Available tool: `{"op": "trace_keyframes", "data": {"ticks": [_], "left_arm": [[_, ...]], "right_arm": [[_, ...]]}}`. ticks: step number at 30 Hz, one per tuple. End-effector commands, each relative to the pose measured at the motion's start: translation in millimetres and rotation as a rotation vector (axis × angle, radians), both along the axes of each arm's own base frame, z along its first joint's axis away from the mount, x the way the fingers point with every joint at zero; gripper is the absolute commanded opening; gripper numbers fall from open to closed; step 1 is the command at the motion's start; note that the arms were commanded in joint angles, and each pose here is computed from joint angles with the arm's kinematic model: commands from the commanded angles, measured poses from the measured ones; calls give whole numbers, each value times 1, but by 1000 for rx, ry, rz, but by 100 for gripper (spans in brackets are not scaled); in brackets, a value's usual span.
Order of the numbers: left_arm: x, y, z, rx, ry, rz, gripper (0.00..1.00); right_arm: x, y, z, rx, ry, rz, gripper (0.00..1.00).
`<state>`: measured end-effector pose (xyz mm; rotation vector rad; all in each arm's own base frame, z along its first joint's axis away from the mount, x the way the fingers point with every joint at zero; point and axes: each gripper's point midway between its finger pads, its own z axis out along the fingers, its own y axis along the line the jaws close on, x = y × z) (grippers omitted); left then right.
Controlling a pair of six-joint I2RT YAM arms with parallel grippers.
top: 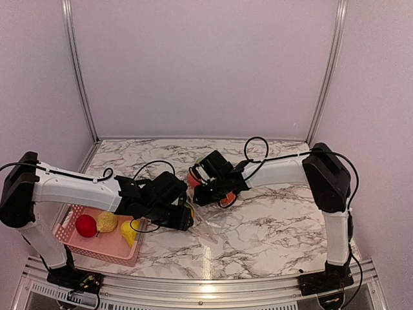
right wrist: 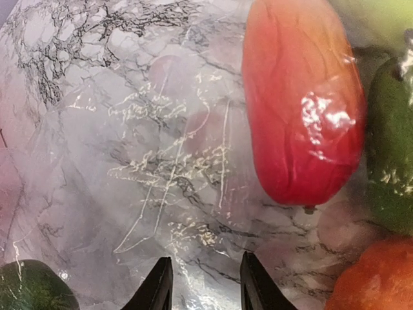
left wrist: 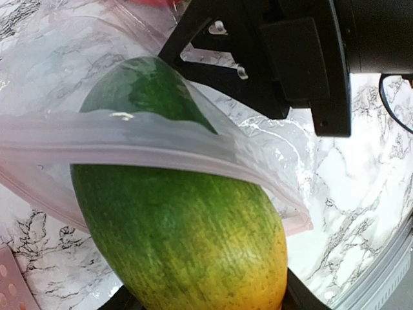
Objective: Open the zip-top bag and remove the fake food
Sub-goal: Pick up the fake fruit from the zipper food storage bag, then place the fake fruit in the bin.
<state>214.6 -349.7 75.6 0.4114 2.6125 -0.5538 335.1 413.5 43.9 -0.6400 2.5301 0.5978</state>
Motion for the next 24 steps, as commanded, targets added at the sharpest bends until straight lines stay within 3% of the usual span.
{"op": "trace_keyframes", "data": {"ticks": [1,24], "left_arm": [[-15,7,3,-9,37,-57,46],[-54,57,36,-35,90,-65,47]], "right_arm": [[14,6,2,22,-17,-25,35],[17,7,-4,29,-9,-22,35]]}}
